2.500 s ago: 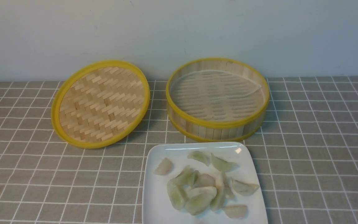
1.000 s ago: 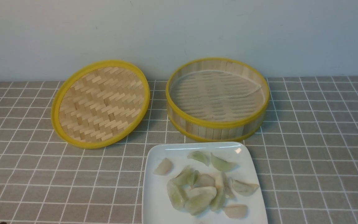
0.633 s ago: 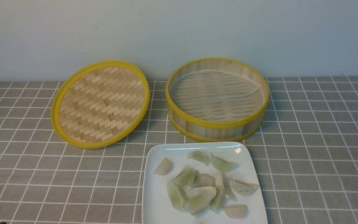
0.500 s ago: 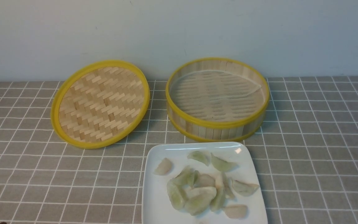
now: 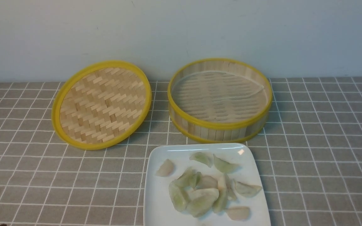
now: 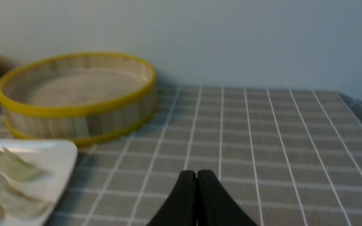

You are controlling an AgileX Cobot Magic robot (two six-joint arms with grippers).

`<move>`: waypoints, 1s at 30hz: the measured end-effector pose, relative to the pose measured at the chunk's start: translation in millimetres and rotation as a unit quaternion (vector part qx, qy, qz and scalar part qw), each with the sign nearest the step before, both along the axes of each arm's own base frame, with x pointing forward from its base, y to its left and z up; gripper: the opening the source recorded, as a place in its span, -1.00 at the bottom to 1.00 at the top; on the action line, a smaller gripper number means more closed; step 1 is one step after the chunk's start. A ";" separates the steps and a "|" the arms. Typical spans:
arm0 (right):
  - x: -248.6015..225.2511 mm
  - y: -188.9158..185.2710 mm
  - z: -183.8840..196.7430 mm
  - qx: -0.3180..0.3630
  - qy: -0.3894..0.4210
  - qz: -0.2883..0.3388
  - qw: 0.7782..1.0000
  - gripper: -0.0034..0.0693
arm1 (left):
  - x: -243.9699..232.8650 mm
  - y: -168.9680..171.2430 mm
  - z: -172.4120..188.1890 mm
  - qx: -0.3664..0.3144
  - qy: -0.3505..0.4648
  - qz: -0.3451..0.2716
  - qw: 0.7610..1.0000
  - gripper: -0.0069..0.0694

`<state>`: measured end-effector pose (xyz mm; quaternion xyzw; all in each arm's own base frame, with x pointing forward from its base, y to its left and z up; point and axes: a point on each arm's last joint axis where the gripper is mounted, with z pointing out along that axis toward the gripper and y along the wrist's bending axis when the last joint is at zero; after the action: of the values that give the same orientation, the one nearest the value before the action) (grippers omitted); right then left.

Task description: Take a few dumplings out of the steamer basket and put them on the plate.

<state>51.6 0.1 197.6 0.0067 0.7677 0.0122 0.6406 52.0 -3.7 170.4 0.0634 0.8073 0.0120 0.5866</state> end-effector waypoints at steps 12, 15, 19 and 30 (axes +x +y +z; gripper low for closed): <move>2.0 -1.9 -16.7 -0.004 0.020 -0.017 1.000 -0.95 | 0.0 0.0 0.1 0.000 0.000 0.000 1.000 -0.83; 2.0 -1.9 -16.6 -0.004 0.019 -0.017 1.000 -0.95 | 0.0 0.0 0.1 0.000 0.000 0.000 1.000 -0.83; 2.0 -1.9 -16.6 -0.004 0.019 -0.017 1.000 -0.95 | 0.0 0.0 0.1 0.000 0.000 0.000 1.000 -0.83; 2.0 -1.9 -16.9 -0.004 0.019 -0.017 1.000 -0.95 | 0.0 0.0 0.1 0.000 0.000 0.000 1.000 -0.83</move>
<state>53.7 -1.8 180.7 0.0174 0.7799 -0.0015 0.6257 52.1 -3.7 170.5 0.0634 0.8070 0.0120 0.5869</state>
